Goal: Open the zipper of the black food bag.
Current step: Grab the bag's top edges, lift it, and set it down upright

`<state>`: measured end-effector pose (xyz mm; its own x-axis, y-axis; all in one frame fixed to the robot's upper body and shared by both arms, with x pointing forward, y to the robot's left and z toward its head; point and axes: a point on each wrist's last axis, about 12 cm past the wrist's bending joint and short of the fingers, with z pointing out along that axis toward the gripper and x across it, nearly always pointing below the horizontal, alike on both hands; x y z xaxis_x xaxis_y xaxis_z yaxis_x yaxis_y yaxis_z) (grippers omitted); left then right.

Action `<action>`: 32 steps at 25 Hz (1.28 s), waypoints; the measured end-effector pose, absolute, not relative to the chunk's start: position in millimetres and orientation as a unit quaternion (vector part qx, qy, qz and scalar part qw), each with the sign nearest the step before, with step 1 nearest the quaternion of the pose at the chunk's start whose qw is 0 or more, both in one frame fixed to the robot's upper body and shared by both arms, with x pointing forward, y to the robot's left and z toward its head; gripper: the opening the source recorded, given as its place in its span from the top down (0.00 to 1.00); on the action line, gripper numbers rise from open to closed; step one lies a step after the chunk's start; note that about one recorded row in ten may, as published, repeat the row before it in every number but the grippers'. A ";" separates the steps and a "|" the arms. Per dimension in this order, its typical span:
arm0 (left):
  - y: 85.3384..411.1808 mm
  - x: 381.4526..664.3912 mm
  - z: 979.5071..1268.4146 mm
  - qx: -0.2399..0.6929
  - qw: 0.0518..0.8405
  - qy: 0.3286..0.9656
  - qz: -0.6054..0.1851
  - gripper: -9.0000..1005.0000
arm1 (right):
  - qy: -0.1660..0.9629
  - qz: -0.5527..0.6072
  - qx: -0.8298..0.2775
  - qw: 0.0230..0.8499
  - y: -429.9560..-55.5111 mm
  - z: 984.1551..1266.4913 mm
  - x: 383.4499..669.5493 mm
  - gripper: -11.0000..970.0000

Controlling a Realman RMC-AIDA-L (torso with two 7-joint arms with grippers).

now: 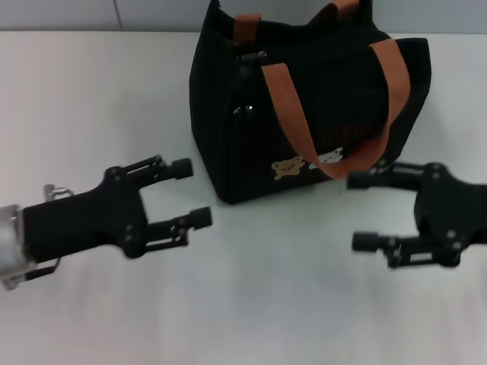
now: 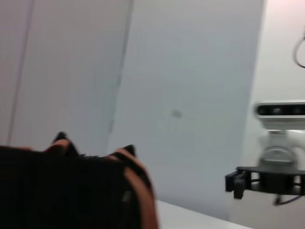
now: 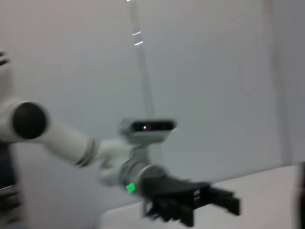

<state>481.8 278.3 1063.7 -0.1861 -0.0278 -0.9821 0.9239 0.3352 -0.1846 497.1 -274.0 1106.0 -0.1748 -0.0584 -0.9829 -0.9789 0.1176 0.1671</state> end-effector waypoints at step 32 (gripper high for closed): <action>227.1 526.0 1035.5 0.306 0.599 0.657 -0.340 0.38 | 0.623 0.467 -0.332 0.532 -306.1 1087.7 478.4 0.15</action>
<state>526.0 227.1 1035.5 -0.0950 -0.0058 -0.9955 0.8096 0.5814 -0.0807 478.4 -306.1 1087.7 -0.2122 0.0838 -0.9736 -0.9113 0.3427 0.2281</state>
